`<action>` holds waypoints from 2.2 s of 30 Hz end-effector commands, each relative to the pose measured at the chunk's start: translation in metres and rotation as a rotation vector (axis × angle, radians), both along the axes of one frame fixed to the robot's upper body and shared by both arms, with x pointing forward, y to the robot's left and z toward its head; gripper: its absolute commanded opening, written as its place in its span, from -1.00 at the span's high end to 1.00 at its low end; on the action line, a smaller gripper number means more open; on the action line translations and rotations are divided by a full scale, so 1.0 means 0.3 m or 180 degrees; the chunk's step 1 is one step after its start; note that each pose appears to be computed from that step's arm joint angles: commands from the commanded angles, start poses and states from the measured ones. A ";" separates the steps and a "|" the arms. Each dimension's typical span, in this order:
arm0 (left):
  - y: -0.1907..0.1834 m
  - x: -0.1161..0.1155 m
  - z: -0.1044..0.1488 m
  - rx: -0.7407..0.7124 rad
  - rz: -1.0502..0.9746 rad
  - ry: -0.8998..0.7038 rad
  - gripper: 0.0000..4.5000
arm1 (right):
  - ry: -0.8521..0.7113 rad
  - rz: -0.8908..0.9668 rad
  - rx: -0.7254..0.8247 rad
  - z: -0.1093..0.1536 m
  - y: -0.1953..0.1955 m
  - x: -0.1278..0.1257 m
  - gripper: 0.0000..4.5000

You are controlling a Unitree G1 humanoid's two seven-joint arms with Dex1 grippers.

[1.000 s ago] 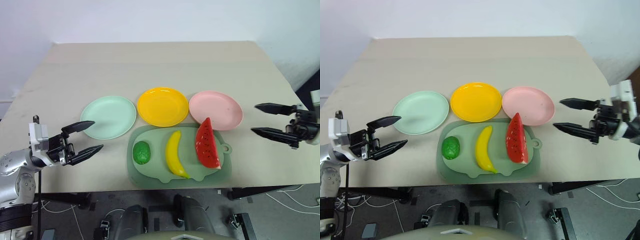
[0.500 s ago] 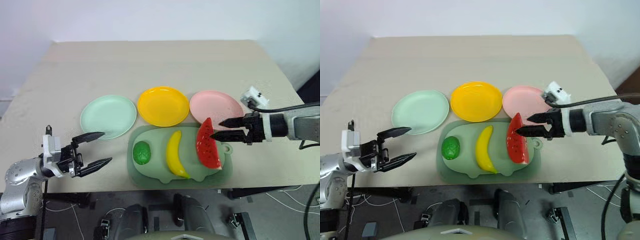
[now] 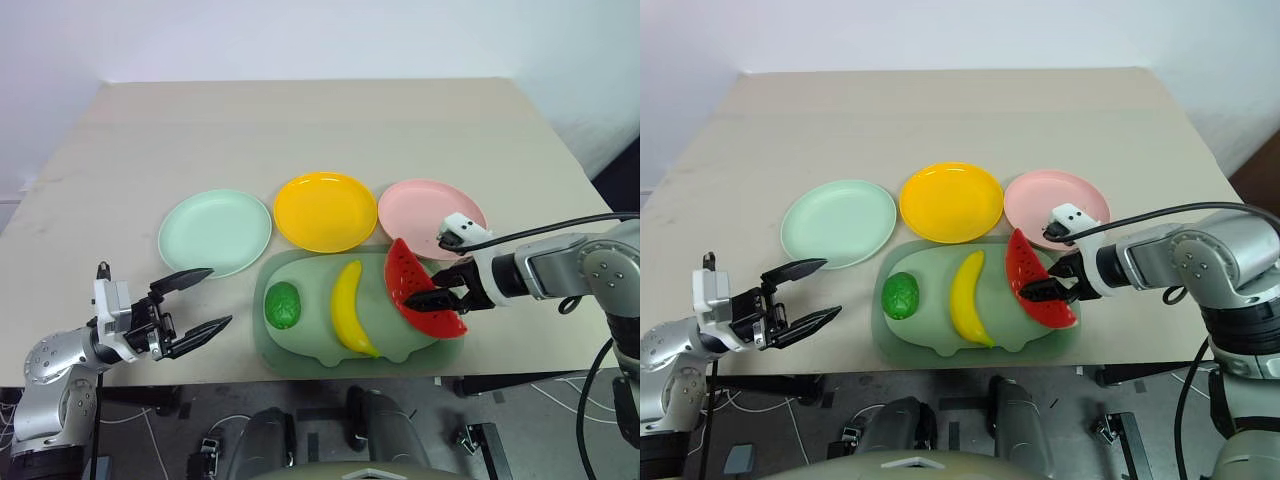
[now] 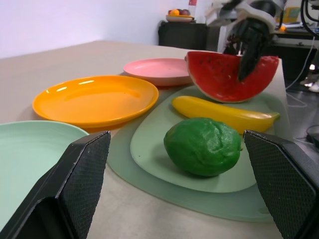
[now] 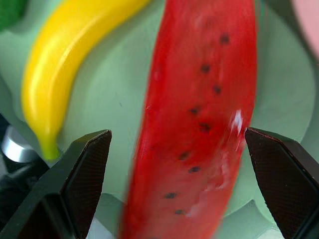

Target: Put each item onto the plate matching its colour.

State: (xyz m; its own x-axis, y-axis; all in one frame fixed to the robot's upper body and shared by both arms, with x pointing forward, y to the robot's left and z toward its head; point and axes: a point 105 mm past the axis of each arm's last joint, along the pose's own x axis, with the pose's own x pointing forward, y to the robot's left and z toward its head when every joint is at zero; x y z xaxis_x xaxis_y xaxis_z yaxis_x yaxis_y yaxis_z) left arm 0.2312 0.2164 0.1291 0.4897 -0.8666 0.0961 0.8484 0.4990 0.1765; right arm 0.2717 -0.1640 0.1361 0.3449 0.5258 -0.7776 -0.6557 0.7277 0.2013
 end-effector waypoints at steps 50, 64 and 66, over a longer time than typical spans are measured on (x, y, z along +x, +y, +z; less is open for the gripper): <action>0.012 0.025 -0.003 0.0057 0.0038 -0.0179 -1.00 | -0.1017 -0.0584 -0.0347 0.085 -0.165 0.420 -0.81; 0.022 0.025 0.000 0.0086 0.0068 -0.0194 -1.00 | -0.1614 0.0057 -0.0454 0.392 -0.221 0.404 -0.99; 0.022 0.026 0.000 0.0088 0.0069 -0.0196 -1.00 | -0.1534 0.0074 -0.0559 0.369 -0.235 0.406 -0.99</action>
